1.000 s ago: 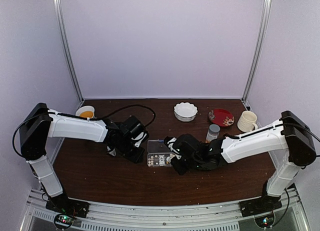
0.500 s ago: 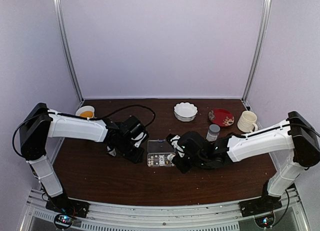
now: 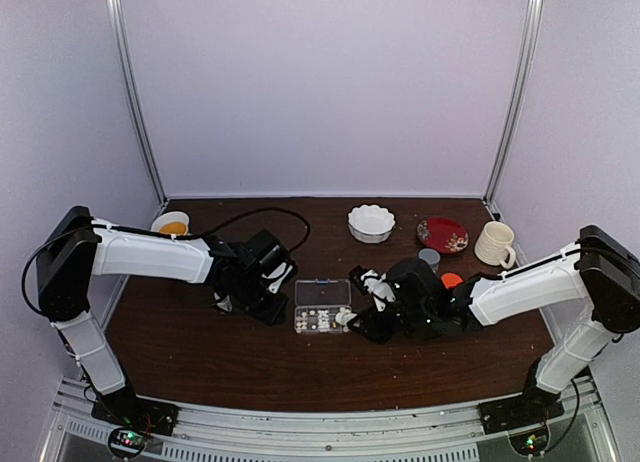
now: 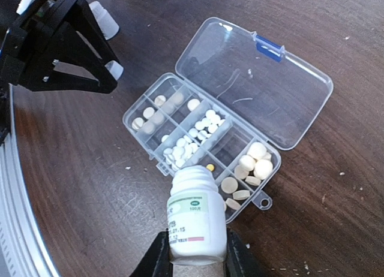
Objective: Sort the pills into containers
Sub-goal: Pour the pill into the compartment of the pill container.
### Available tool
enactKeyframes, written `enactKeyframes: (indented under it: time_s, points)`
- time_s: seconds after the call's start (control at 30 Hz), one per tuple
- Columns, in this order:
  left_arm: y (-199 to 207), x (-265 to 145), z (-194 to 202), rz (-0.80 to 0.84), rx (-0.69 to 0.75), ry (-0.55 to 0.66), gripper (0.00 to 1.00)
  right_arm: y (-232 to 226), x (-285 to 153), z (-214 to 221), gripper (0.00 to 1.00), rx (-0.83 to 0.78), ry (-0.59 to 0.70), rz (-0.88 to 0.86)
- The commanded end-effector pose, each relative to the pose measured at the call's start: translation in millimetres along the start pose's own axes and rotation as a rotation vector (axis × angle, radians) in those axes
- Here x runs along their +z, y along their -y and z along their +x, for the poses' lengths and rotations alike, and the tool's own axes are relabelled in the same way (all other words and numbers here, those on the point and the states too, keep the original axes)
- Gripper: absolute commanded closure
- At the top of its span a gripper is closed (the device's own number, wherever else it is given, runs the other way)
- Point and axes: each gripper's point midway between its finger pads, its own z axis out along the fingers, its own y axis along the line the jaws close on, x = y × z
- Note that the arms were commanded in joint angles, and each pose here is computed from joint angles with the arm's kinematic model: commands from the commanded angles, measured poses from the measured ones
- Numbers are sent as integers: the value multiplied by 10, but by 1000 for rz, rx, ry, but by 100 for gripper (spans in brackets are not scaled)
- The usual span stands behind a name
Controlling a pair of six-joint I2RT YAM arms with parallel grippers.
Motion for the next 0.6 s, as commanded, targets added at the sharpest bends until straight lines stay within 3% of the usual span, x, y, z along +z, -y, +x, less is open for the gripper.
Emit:
enactKeyframes:
  time_s: [0.0, 0.57]
  points:
    - [18, -123, -146, 15, -6, 61, 93, -218, -59, -143, 100, 40, 76, -207]
    - [20, -120, -126, 22, -13, 64, 93, -39, 68, -16, 100, 175, 8, -328]
